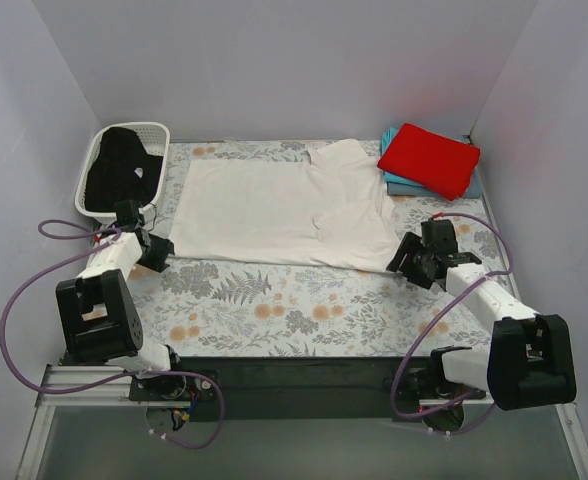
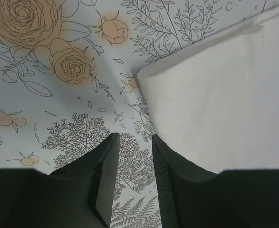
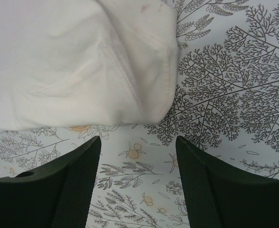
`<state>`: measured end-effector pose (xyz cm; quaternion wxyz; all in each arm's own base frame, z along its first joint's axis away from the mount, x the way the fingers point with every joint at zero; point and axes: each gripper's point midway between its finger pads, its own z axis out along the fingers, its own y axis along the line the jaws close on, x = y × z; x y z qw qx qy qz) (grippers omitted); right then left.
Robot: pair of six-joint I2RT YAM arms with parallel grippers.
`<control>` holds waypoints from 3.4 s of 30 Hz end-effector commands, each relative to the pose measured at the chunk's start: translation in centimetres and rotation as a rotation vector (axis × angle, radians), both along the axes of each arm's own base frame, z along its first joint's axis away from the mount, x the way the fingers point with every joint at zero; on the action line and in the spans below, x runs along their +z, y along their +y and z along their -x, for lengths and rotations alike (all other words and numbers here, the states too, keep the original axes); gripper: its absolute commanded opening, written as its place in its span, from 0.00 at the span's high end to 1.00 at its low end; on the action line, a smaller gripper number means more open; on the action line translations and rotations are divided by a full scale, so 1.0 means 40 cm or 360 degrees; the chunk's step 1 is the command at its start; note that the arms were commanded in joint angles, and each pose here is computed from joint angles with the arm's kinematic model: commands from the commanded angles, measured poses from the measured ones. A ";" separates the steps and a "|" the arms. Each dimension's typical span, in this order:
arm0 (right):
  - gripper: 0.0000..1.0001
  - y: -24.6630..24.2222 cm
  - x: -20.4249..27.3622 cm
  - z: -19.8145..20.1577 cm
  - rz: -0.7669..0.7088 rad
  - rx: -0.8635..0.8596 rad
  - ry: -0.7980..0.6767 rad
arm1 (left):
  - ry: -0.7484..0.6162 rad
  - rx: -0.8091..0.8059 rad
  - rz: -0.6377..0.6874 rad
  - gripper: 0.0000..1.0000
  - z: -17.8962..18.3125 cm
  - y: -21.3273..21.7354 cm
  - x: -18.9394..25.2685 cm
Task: Fold and stack the t-shirts
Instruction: Fold the tshirt
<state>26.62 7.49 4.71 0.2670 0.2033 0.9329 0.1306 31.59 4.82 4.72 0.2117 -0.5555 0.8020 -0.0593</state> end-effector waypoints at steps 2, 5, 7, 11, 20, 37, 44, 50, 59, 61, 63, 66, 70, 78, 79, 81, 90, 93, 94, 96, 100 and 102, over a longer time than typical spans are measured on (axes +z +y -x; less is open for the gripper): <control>0.33 -0.002 -0.002 -0.026 -0.0075 -0.0040 -0.0041 | -0.0092 -0.0027 -0.0016 0.68 -0.020 0.000 0.037; 0.36 0.000 -0.012 -0.037 -0.0084 -0.0047 -0.0031 | -0.0104 -0.0039 -0.0017 0.68 -0.020 -0.002 0.040; 0.40 -0.007 -0.019 -0.044 -0.0071 -0.0063 -0.0029 | -0.0114 -0.0043 -0.0017 0.68 -0.019 -0.002 0.044; 0.47 -0.009 -0.030 -0.056 -0.0066 -0.0075 -0.0029 | -0.0112 -0.0050 -0.0014 0.68 -0.008 -0.006 0.040; 0.84 -0.054 -0.024 -0.087 0.0035 -0.0113 -0.0053 | -0.0072 -0.0041 -0.0033 0.68 0.018 -0.004 0.015; 0.99 -0.070 -0.015 -0.098 0.0020 -0.0054 -0.0019 | -0.0097 -0.0036 0.0004 0.64 -0.022 -0.010 -0.039; 0.99 -0.066 -0.026 -0.096 0.0005 -0.0042 0.0008 | -0.0015 0.0008 -0.0008 0.63 -0.008 -0.020 -0.083; 0.99 -0.061 -0.034 -0.088 -0.0026 -0.0032 0.0032 | 0.0015 0.0082 -0.0052 0.97 -0.018 0.002 -0.084; 0.99 -0.057 0.006 -0.070 -0.0084 -0.0024 0.0026 | 0.0031 0.0127 -0.0163 1.00 0.024 0.027 -0.018; 0.99 -0.053 0.026 -0.064 -0.0091 -0.0013 -0.0001 | 0.0035 0.0135 -0.0202 1.00 0.046 0.036 0.000; 0.99 -0.071 0.042 -0.054 -0.0110 -0.0054 -0.0006 | 0.0049 0.0138 -0.0230 1.00 0.071 0.039 0.009; 0.99 -0.069 0.056 -0.029 -0.0123 -0.0052 -0.0014 | 0.0056 0.0142 -0.0250 1.00 0.111 0.036 0.019; 0.99 -0.056 0.078 0.008 -0.0180 -0.0042 -0.0028 | 0.0049 0.0192 -0.0274 1.00 0.157 0.039 0.040; 0.99 -0.056 0.097 0.110 -0.0196 -0.0042 -0.0027 | -0.0022 0.0261 -0.0293 1.00 0.218 0.035 0.098; 0.99 -0.054 0.091 0.125 -0.0204 -0.0038 -0.0013 | -0.0040 0.0274 -0.0287 1.00 0.219 0.034 0.107; 0.99 -0.053 0.095 0.146 -0.0218 -0.0036 -0.0014 | -0.0072 0.0303 -0.0269 1.00 0.223 0.030 0.131; 0.99 -0.027 0.086 0.206 -0.0333 -0.0010 0.0036 | -0.0077 0.0343 -0.0153 1.00 0.249 -0.002 0.150; 0.98 -0.015 0.078 0.219 -0.0381 -0.0002 0.0074 | -0.0052 0.0353 -0.0113 0.99 0.252 -0.012 0.149; 0.95 -0.014 0.075 0.223 -0.0385 -0.0003 0.0084 | -0.0041 0.0353 -0.0106 0.96 0.252 -0.014 0.148; 0.74 -0.016 0.080 0.226 -0.0383 -0.0018 0.0085 | -0.0040 0.0354 -0.0114 0.71 0.251 -0.011 0.161; 0.09 -0.024 0.145 0.190 -0.0347 0.0006 -0.0036 | -0.0143 0.0318 -0.0214 0.44 0.213 0.017 0.244; 0.02 -0.027 0.182 0.155 -0.0327 0.0058 -0.0102 | -0.0262 0.0218 -0.0270 0.40 0.160 0.027 0.299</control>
